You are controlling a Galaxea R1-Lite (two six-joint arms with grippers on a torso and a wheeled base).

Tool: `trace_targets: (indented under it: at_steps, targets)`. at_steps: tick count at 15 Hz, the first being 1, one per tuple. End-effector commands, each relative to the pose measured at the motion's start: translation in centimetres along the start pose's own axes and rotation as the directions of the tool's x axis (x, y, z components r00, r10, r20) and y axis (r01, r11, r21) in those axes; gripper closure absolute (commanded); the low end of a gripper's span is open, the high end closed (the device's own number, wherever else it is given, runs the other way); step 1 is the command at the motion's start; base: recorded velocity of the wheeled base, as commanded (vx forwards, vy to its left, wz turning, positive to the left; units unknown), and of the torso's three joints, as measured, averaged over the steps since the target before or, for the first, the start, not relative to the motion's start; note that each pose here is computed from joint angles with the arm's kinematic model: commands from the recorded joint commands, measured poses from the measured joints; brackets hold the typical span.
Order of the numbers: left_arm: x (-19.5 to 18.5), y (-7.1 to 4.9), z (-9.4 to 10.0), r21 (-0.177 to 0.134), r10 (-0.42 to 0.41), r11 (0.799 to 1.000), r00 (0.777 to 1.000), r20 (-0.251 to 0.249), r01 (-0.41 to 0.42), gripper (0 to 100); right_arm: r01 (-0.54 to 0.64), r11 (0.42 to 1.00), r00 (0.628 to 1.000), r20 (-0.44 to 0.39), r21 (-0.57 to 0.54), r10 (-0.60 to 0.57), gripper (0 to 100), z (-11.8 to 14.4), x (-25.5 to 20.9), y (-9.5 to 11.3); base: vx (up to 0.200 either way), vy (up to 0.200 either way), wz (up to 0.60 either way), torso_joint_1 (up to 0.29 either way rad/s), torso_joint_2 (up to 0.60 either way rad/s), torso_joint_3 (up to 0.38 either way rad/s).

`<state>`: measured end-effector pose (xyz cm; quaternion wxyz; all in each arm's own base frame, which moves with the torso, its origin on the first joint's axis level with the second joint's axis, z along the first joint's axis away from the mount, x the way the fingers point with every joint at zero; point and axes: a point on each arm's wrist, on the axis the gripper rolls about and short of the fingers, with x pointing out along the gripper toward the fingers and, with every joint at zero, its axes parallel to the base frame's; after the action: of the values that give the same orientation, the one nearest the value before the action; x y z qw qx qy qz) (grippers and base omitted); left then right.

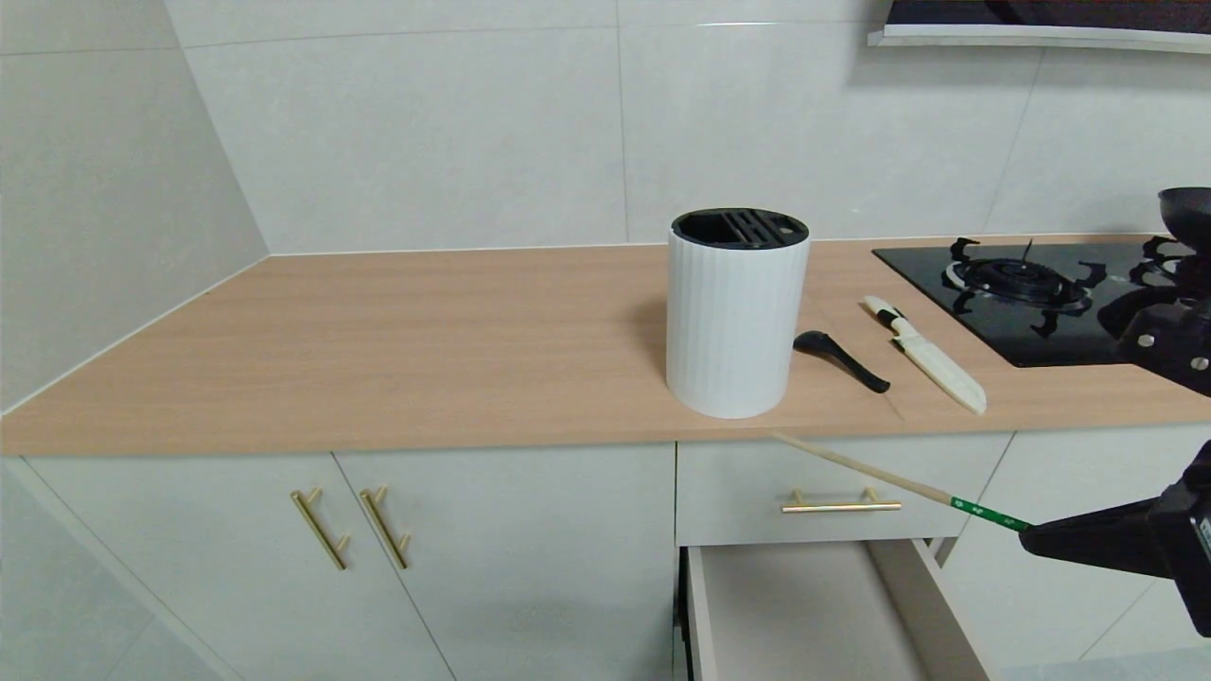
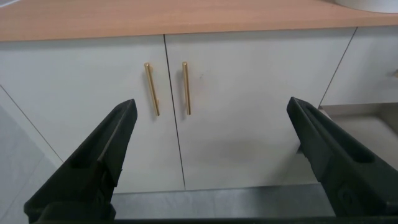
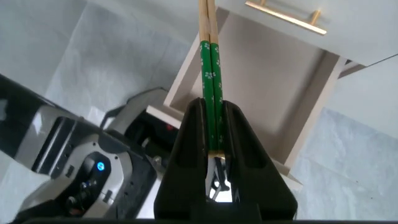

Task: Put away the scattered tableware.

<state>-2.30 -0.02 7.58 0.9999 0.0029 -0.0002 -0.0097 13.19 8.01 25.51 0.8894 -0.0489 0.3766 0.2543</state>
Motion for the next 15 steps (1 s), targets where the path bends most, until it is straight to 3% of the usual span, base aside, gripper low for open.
trace_targets:
  at_steps: [1,8,15]
  targets:
    - [0.0,0.0,0.0,0.0,-0.001,1.0,1.0,0.0,0.001,0,-0.002,1.0,1.0,-0.031,-0.011,0.001,100,-0.1,0.8,0.0,0.0,0.0,0.0,0.0,0.0,0.0]
    - [0.0,0.0,0.0,0.0,-0.001,1.0,1.0,0.0,0.001,0,-0.001,0.999,0.999,-0.041,-0.048,0.0,100,-0.5,1.8,0.0,0.0,0.0,0.0,-0.014,0.03,0.018]
    - [0.0,0.0,0.0,0.0,-0.001,1.0,1.0,0.0,0.001,0,0.005,0.999,0.999,-0.041,-0.049,-0.007,100,-0.6,1.9,0.0,0.0,0.0,0.0,-0.175,0.44,0.258]
